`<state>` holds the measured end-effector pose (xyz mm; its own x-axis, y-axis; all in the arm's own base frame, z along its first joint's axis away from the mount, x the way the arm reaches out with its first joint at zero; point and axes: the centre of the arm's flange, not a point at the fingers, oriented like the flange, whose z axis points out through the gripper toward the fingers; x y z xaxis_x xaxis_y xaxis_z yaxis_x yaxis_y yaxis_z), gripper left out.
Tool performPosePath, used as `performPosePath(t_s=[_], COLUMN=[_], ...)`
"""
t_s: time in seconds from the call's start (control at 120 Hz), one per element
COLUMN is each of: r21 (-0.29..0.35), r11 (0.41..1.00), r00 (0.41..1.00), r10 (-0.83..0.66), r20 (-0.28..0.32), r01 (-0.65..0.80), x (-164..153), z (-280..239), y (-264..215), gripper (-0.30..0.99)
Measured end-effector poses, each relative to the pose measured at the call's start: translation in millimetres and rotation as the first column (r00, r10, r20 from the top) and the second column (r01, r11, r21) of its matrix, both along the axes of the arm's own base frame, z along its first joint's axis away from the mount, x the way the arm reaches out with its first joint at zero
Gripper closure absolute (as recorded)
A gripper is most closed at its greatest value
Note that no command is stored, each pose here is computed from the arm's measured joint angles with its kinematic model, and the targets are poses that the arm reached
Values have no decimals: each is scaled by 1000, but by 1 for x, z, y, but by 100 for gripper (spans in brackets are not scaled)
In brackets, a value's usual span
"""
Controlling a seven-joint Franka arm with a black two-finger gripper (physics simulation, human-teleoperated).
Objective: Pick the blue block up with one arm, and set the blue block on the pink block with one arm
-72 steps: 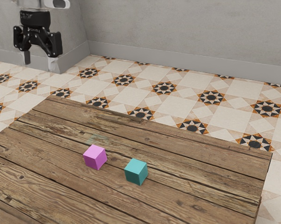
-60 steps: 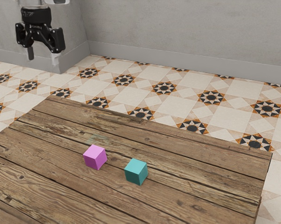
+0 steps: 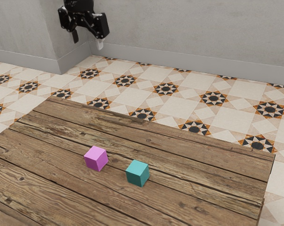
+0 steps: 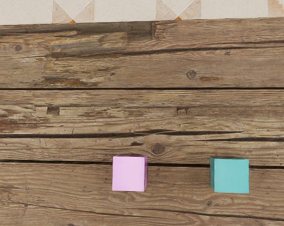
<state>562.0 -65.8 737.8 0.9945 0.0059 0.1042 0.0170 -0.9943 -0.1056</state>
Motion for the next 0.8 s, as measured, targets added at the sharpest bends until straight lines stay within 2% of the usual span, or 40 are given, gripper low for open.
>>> performPosePath(t_s=[0.133, 0.225, 0.308, 0.492, 0.65, 0.8], r21=[-30, -63, -81, -105, -126, -131], r11=[999, 997, 996, 994, 991, 990], r00=[999, 991, 986, 991, 995, 996], r10=[25, 29, 18, -9, -47, -59], r20=[-33, -128, -164, -135, -86, -66], r01=[-26, -38, -31, -5, 36, 50], x=[19, 30, 33, 32, 27, 21], z=[-31, -101, -157, -244, -285, -320], y=[4, 5, -5, -27, -60, -75], gripper=[2, 2, 2, 2, 2, 2])
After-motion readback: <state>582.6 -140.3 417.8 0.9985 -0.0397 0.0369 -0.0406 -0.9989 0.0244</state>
